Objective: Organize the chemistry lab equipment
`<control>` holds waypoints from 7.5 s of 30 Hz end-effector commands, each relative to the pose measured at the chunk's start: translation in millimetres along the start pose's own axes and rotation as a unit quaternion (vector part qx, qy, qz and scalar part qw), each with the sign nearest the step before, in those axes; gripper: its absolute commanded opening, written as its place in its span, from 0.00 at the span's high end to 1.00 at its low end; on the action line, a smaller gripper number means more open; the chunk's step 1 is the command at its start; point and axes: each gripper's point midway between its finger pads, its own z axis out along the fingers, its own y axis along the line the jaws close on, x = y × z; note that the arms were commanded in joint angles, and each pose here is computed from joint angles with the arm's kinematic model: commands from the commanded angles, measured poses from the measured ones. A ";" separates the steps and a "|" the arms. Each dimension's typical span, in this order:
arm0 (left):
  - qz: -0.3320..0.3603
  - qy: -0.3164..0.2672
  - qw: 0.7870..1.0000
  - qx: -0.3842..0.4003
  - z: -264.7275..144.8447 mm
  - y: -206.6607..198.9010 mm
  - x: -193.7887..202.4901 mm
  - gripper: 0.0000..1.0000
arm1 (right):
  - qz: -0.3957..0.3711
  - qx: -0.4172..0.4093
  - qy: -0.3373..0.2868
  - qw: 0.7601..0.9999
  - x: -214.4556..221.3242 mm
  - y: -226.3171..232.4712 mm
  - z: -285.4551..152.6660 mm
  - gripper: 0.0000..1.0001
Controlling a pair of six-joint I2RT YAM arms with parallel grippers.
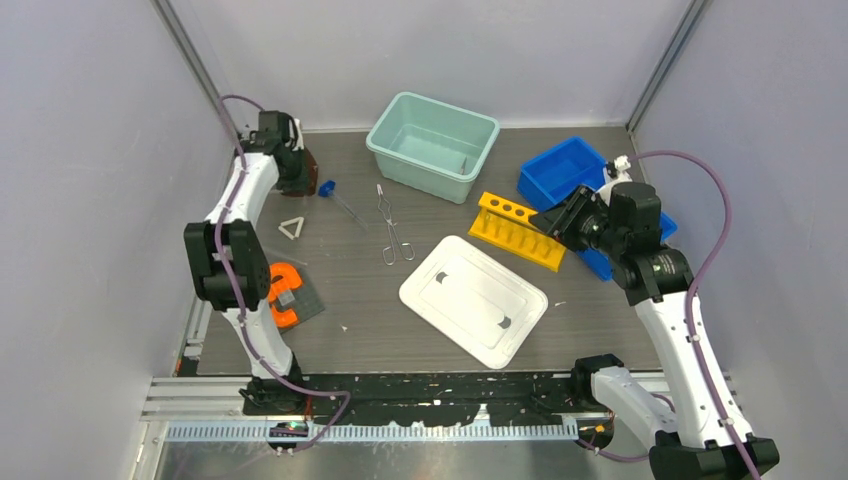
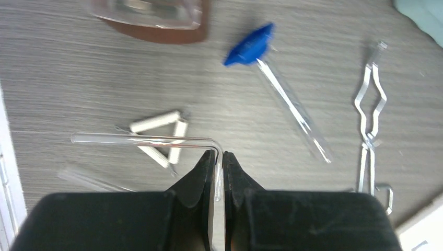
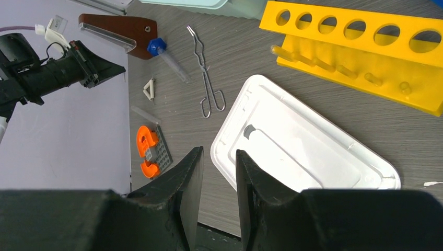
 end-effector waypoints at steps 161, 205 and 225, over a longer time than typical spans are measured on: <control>0.398 -0.104 0.890 0.198 -202.4 -179.3 190.8 0.00 | 0.146 0.328 -0.195 0.913 -195.3 -280.7 190.3 0.87; 0.127 -0.148 0.981 -0.007 -159.5 -134.3 122.1 0.15 | -0.036 0.057 -0.028 0.997 -8.1 -15.6 40.5 0.59; -0.104 -0.143 0.984 0.016 -47.1 -127.4 44.9 0.37 | -0.067 0.005 -0.053 0.996 -12.2 10.5 0.9 0.60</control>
